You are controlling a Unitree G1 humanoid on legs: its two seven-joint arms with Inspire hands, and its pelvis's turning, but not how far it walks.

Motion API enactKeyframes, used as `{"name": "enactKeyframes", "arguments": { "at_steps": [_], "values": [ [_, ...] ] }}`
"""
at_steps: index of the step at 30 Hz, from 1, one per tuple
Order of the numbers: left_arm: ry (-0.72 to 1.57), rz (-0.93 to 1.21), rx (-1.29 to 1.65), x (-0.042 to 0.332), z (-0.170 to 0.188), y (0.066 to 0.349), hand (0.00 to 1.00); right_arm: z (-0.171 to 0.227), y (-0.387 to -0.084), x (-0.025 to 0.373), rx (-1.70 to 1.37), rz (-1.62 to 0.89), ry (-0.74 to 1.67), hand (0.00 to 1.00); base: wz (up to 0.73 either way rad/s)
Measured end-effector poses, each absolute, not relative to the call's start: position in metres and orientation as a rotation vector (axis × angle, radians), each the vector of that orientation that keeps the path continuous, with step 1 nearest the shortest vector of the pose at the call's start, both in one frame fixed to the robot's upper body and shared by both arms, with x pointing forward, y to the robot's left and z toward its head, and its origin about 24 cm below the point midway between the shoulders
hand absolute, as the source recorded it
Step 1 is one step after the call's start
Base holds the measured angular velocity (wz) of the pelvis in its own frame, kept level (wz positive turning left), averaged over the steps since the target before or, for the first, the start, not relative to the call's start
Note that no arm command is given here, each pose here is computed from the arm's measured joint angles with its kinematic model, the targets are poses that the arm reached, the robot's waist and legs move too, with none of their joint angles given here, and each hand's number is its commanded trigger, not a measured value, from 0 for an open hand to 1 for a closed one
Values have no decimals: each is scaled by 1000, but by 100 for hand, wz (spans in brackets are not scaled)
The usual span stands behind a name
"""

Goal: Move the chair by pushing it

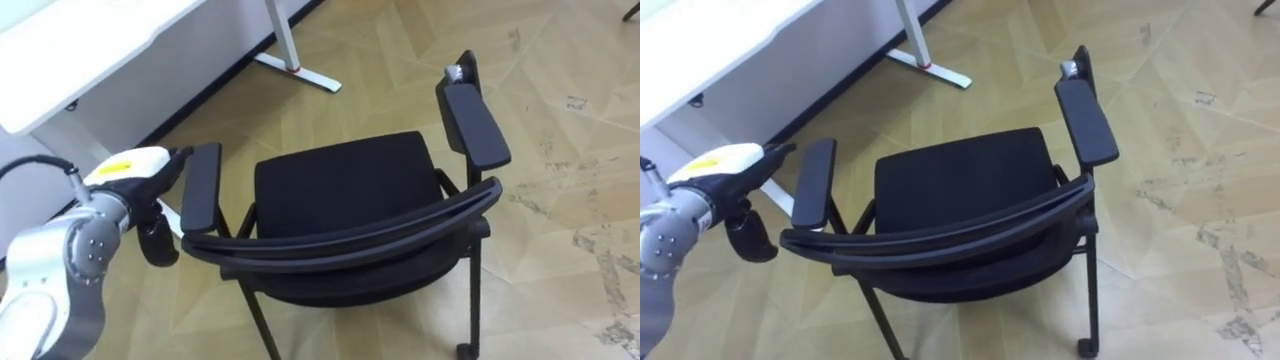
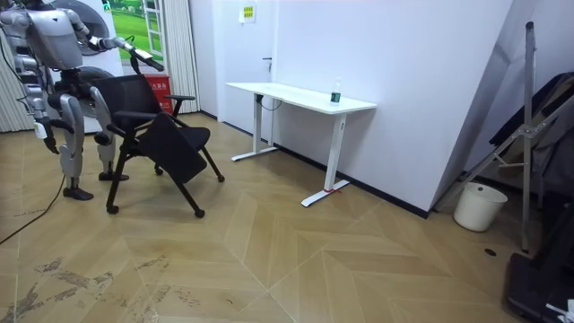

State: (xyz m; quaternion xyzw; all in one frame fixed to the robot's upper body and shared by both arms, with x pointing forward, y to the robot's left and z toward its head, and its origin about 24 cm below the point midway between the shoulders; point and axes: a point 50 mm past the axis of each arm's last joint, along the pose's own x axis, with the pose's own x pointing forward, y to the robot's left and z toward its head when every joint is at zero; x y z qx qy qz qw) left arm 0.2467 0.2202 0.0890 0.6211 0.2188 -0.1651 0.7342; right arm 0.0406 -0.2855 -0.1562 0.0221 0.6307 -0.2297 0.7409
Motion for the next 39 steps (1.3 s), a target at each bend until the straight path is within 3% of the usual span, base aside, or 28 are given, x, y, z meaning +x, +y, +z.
{"name": "enactKeyframes", "arguments": {
  "at_steps": [13,39],
  "values": [
    [292,-279,1555,269,167,217,0,-156,-289,31,54,-543,1384,0,0],
    [314,-487,1549,262,156,196,0,-154,-291,40,-6,-487,1379,0,1]
  ]
}}
